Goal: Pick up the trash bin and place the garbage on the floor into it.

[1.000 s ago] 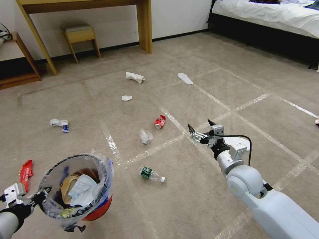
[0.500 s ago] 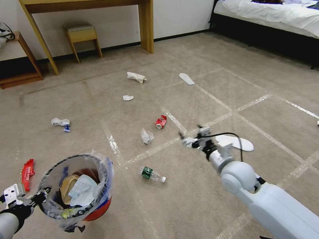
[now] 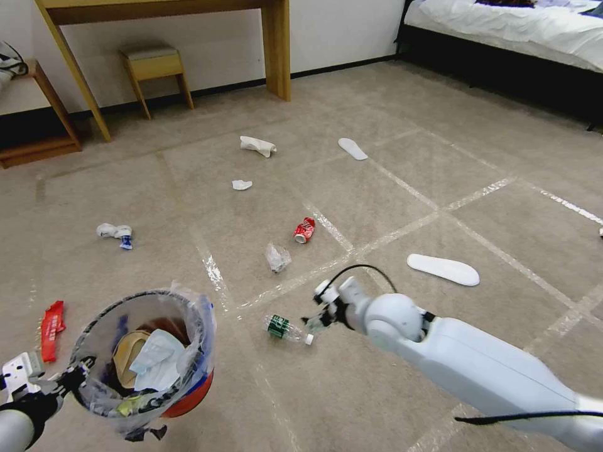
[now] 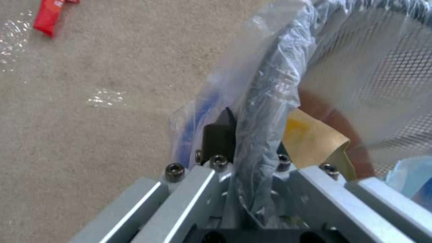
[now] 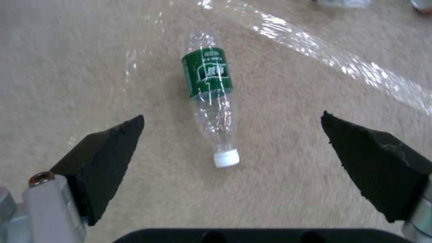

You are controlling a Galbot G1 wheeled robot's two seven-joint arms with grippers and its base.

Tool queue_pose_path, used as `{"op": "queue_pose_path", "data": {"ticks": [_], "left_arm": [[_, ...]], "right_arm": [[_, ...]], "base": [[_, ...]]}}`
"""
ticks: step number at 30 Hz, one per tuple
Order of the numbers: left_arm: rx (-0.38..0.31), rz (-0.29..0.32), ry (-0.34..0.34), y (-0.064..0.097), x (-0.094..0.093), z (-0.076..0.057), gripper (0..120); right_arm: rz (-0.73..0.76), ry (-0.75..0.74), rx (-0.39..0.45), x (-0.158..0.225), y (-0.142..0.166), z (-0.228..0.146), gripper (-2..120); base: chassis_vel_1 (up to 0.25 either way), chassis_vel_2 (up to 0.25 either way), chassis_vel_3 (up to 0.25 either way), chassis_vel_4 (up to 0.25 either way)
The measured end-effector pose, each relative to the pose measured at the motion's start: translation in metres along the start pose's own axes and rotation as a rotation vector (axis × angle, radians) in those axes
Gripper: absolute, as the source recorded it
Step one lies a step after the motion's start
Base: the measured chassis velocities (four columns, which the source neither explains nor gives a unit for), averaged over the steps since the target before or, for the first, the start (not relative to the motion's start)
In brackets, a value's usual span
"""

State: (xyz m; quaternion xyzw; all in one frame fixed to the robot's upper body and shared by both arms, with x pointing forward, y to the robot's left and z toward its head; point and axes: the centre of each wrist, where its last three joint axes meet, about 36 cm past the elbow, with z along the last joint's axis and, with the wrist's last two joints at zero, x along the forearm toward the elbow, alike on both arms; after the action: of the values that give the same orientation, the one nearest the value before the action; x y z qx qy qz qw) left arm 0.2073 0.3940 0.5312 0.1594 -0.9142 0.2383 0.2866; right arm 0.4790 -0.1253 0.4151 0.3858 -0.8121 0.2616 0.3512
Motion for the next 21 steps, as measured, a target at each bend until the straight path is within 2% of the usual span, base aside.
{"op": "queue_pose_path", "data": {"ticks": [1,6,8,15,21], "left_arm": [[0.008,-0.004,-0.004,0.001,0.002,0.001,1],[0.024,-0.011,-0.011,0.004,0.004,0.002,1],[0.032,-0.016,-0.017,0.006,0.006,0.002,1],[0.052,-0.028,-0.025,0.012,0.008,0.003,1],[0.058,-0.033,-0.022,0.016,0.009,0.006,1]], "right_arm": [[-0.01,0.032,0.047,-0.015,-0.004,-0.003,100],[-0.043,0.074,0.128,-0.041,-0.01,-0.015,100],[-0.056,0.084,0.167,-0.059,-0.001,-0.029,100],[-0.074,0.082,0.24,-0.097,0.037,-0.056,100],[-0.027,0.123,0.251,-0.122,0.035,-0.042,100]], "base": [[0.0,0.0,0.0,0.0],[0.0,0.0,0.0,0.0],[0.0,0.0,0.0,0.0],[0.0,0.0,0.0,0.0],[0.0,0.0,0.0,0.0]]}}
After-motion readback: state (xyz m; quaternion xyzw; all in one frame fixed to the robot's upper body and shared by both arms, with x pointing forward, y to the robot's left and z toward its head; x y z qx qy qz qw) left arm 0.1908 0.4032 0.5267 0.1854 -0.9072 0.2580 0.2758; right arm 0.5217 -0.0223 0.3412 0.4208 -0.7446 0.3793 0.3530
